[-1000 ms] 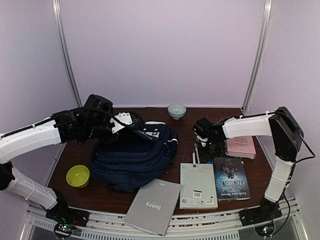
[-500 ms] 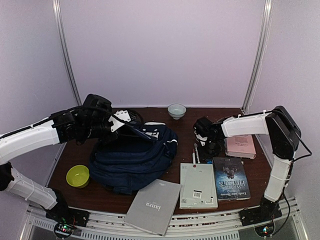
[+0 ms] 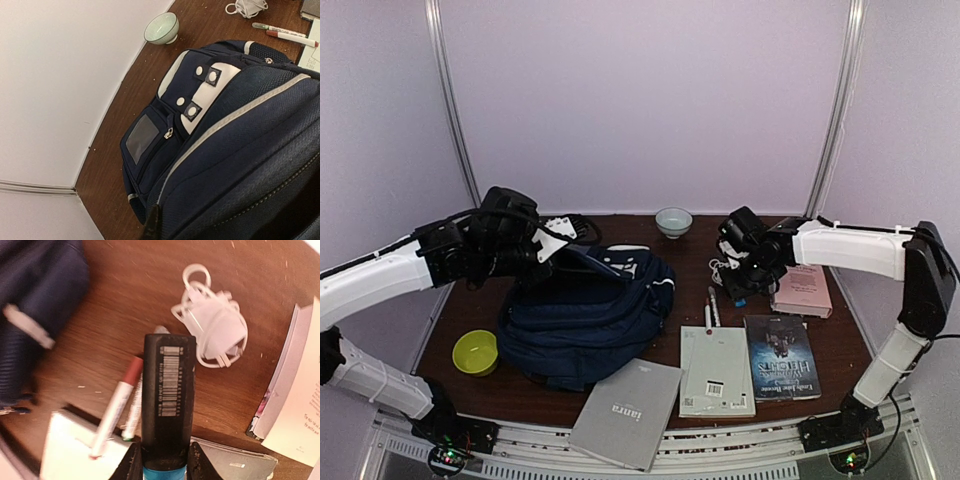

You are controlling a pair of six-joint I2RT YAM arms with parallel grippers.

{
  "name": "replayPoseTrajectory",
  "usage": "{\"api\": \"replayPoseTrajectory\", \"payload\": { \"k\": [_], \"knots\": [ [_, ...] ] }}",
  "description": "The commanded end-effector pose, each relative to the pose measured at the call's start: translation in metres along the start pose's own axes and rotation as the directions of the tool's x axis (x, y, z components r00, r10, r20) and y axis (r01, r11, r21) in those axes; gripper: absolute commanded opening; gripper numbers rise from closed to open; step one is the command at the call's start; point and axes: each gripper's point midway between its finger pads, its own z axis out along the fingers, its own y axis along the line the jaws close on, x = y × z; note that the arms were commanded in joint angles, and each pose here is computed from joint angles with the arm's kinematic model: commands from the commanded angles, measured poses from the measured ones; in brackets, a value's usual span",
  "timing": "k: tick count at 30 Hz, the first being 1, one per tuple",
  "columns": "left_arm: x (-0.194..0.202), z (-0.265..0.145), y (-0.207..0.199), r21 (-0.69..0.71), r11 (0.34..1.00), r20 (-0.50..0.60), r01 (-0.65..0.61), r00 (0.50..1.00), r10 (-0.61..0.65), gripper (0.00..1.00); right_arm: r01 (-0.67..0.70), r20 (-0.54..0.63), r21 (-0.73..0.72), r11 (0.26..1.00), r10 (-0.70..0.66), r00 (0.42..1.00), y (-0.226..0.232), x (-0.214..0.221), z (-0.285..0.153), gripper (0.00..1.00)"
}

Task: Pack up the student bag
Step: Pick up the pen from the center of the board, then place the pen in the upper front pocket of the bag.

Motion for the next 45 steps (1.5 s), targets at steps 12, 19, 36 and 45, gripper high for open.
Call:
{"api": "replayPoseTrajectory", "payload": {
  "k": [12,19,36,45],
  "knots": [
    [-0.052,-0.041,0.039,-0.061,0.987,0.225,0.152,0.965,-0.135,0.0,0.595,0.763,-0.172,0.785,-0.276,0.584,0.217,-0.075,-0.235,0.0],
    [-0.051,-0.042,0.04,-0.069,0.987,0.223,0.146,0.966,-0.127,0.0,0.825,0.896,-0.023,0.565,-0.353,0.267,0.293,-0.064,-0.264,0.0],
    [-0.083,-0.078,0.005,0.183,0.981,0.411,0.068,0.901,-0.139,0.0,0.766,0.624,0.494,0.411,-0.781,0.016,0.297,-0.098,-0.171,0.0],
    [-0.08,-0.077,0.01,0.16,0.984,0.399,0.077,0.907,-0.136,0.0,0.722,0.472,0.547,0.424,-0.869,0.153,0.261,-0.111,-0.13,0.0]
  ]
}}
